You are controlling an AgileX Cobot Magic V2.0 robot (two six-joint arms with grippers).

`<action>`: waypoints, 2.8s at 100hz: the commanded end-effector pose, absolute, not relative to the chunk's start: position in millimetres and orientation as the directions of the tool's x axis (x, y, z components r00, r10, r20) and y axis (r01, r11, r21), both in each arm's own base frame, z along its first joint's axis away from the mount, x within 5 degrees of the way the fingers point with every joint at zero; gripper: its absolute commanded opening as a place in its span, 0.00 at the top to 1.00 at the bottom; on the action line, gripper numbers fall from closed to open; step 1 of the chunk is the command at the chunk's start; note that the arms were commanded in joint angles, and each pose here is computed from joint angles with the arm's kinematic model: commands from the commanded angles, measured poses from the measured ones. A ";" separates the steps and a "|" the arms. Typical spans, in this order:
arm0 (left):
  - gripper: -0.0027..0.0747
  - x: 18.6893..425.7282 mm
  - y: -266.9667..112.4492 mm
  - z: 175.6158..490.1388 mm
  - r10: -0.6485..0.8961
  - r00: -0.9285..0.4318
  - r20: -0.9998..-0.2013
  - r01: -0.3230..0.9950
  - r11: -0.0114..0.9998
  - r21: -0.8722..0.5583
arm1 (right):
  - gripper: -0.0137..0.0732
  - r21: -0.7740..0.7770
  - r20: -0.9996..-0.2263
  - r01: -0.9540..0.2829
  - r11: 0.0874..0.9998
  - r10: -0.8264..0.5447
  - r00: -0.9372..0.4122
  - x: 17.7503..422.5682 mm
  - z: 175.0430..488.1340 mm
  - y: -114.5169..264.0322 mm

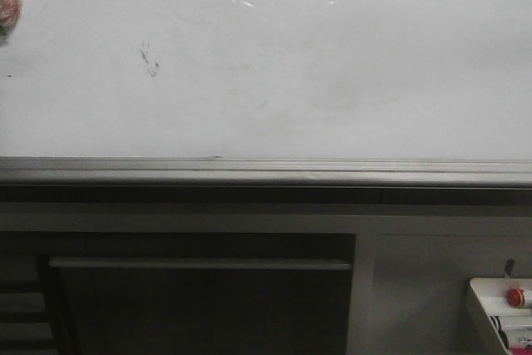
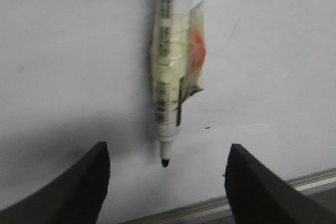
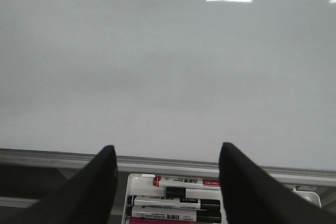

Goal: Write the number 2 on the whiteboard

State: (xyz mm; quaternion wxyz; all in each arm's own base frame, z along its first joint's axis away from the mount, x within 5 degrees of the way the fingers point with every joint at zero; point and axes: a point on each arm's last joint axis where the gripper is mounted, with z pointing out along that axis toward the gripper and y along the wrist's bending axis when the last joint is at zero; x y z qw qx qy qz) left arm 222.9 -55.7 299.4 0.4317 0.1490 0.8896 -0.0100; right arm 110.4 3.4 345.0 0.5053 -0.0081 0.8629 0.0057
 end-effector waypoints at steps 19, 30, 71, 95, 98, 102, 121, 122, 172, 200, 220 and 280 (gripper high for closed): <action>0.40 245.1 -66.8 305.5 0.288 -0.526 -0.800 0.304 0.943 0.139 | 0.40 -0.009 -0.909 -0.026 1.000 -0.019 -0.416 114.9 359.3 3.7; 0.44 247.0 -67.5 304.6 0.287 -0.522 -0.803 0.305 0.942 0.139 | 0.40 -0.009 -0.906 -0.026 1.000 -0.019 -0.423 114.7 358.7 3.7; 0.78 250.6 -69.9 310.8 0.272 -0.454 -0.849 0.307 0.942 0.137 | 0.40 -0.009 -0.906 -0.026 1.000 -0.019 -0.423 114.7 358.7 3.7; 0.87 250.7 -70.0 311.0 0.271 -0.452 -0.850 0.308 0.942 0.137 | 0.40 -0.009 -0.906 -0.026 1.000 -0.019 -0.423 114.7 358.7 3.7; 0.88 250.6 -69.9 310.8 0.272 -0.454 -0.849 0.307 0.942 0.137 | 0.40 -0.009 -0.906 -0.026 1.000 -0.019 -0.423 114.7 358.7 3.7; 0.89 250.1 -69.7 310.9 0.272 -0.456 -0.847 0.307 0.942 0.137 | 0.40 -0.009 -0.908 -0.026 1.000 -0.019 -0.419 114.8 359.1 3.7; 0.95 236.1 -63.2 323.0 0.280 -0.512 -0.812 0.292 0.946 0.142 | 0.40 -0.005 -0.932 -0.034 0.999 -0.017 -0.362 113.7 364.6 4.5; 0.95 235.3 -62.9 323.9 0.280 -0.515 -0.810 0.291 0.946 0.142 | 0.40 -0.002 -0.933 -0.035 0.999 -0.015 -0.358 113.4 365.0 4.7; 0.98 163.3 -117.0 374.8 0.667 -0.411 -0.621 0.761 0.626 0.169 | 0.40 0.138 -0.826 -0.546 0.826 -0.208 -0.524 125.4 361.4 68.5; 0.98 127.9 -170.4 368.5 0.767 -0.155 -0.623 0.938 0.312 0.151 | 0.40 0.102 -0.769 -0.822 0.561 -0.479 -0.423 142.4 367.9 106.5; 0.98 112.7 -194.9 365.2 0.763 -0.056 -0.643 0.965 0.206 0.161 | 0.40 0.094 -0.796 -0.956 0.279 -0.555 -0.241 150.5 372.0 128.1; 0.98 115.1 -211.3 362.0 0.734 -0.020 -0.679 0.964 0.195 0.182 | 0.40 -0.053 -0.841 -0.996 0.077 -0.541 0.003 151.2 384.2 158.7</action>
